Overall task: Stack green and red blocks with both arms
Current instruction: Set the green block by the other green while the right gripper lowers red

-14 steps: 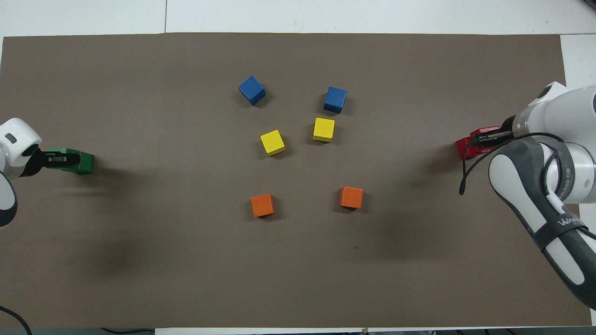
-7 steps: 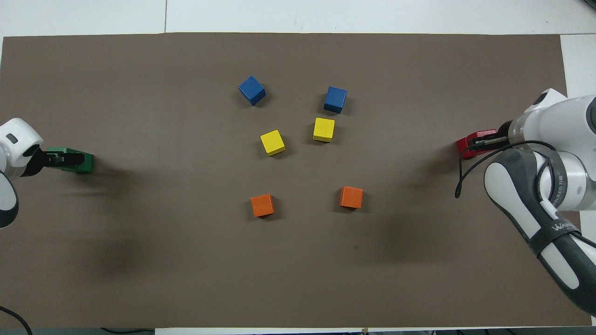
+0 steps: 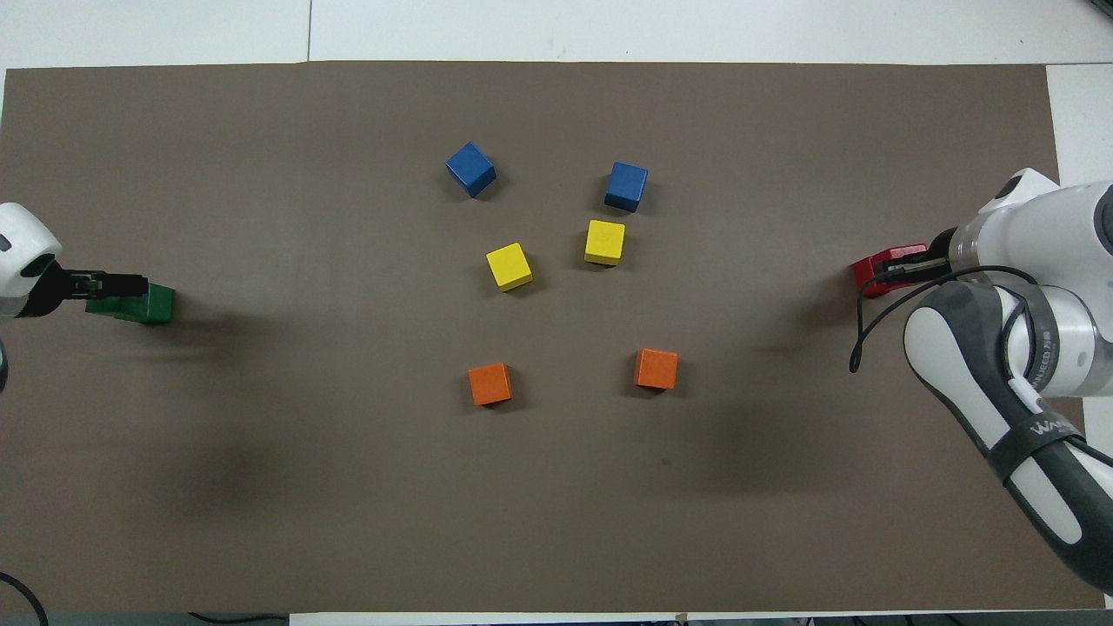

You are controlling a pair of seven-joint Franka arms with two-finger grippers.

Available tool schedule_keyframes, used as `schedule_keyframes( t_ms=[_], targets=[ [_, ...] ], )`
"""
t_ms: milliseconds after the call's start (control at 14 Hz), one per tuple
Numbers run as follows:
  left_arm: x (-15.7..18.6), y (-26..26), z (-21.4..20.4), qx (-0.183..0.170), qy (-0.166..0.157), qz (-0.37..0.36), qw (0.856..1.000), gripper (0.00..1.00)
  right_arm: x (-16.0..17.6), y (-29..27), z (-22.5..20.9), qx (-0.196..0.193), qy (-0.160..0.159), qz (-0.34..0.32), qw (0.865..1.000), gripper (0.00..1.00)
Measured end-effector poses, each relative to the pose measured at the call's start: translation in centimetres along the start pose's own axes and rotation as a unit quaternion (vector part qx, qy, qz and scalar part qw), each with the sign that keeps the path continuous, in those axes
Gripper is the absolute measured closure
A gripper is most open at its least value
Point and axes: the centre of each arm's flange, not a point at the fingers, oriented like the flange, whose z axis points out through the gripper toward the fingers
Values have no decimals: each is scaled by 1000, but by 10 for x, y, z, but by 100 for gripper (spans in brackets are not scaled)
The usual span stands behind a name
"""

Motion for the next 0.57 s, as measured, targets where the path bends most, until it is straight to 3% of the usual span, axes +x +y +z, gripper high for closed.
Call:
schedule_keyframes(
  t_ms=[286, 571],
  targets=[
    [9, 8, -56, -5, -2, -21, 1000, 0, 0, 0, 0, 0, 2, 0, 1000, 45],
    [-6, 36, -114, -14, -19, -52, 998, 0, 0, 0, 1, 0, 2, 0, 1000, 45]
  ],
)
